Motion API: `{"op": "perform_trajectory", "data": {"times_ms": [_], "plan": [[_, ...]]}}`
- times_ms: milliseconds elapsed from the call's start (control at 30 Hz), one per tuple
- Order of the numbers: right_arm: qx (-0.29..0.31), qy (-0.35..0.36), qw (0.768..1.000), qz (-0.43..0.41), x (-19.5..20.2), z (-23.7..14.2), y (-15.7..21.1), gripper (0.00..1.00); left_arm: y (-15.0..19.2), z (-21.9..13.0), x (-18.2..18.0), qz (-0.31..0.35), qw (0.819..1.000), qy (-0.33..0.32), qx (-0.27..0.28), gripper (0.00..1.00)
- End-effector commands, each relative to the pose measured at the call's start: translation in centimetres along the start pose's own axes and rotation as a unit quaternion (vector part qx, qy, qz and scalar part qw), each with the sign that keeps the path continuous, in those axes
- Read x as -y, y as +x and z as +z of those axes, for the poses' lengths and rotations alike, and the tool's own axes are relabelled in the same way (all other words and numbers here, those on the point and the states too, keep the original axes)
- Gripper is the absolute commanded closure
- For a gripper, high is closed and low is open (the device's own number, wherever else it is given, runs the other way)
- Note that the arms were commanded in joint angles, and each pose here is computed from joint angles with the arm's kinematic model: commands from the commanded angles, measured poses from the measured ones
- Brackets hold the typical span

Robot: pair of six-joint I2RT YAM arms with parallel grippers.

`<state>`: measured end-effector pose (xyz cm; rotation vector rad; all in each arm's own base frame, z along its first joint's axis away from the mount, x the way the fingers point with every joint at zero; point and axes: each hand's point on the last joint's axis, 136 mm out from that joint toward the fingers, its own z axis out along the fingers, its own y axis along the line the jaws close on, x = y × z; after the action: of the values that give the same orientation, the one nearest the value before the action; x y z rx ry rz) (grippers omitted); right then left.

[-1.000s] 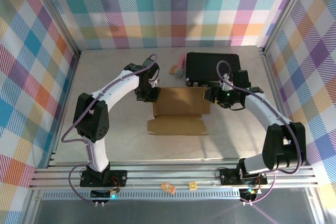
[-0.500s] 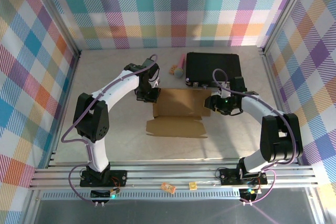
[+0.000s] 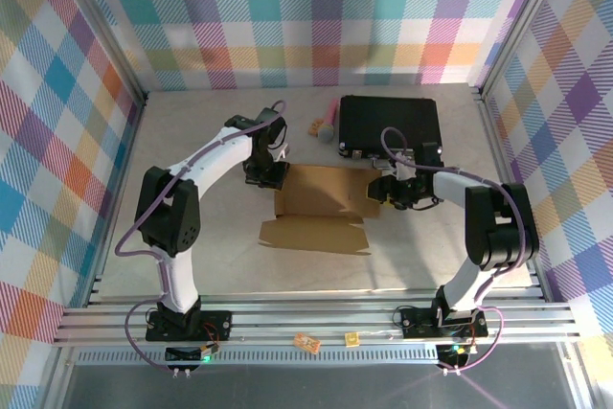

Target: Fold the paper box

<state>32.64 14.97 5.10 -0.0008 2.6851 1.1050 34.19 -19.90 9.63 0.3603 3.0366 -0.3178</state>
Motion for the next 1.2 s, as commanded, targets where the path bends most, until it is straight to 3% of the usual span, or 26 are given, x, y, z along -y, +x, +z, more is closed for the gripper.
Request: {"op": "perform_trajectory", "data": {"times_ms": [0,67,267,400,467,733,1167], "plan": [[0.012,-0.045,0.998,-0.032,-1.9,-0.4,-1.1,0.46,-0.3,0.5,-0.2,0.006,1.000,0.009,-0.010,1.00],[0.014,-0.053,0.998,-0.032,-2.2,-0.5,-1.2,0.50,-0.3,0.9,-0.4,0.005,1.000,0.008,-0.013,1.00],[0.018,-0.043,0.998,-0.035,-2.4,-1.0,-1.7,0.79,-0.5,2.0,-0.6,-0.005,1.000,0.008,-0.014,1.00],[0.023,-0.040,0.998,-0.038,-2.7,-1.3,-2.0,0.93,-0.4,2.8,-0.6,-0.013,1.000,0.011,-0.017,1.00],[0.027,-0.040,0.998,-0.040,-2.8,-1.5,-2.1,0.99,-0.4,3.1,-0.6,-0.018,1.000,0.014,-0.017,0.96],[0.037,-0.039,0.997,-0.049,-3.4,-2.1,-2.5,1.00,-0.1,4.4,-0.3,-0.034,0.999,0.030,-0.019,0.80],[0.047,-0.039,0.997,-0.052,-3.6,-2.4,-2.7,1.00,0.5,5.6,0.4,-0.043,0.998,0.041,-0.028,0.78]]}}
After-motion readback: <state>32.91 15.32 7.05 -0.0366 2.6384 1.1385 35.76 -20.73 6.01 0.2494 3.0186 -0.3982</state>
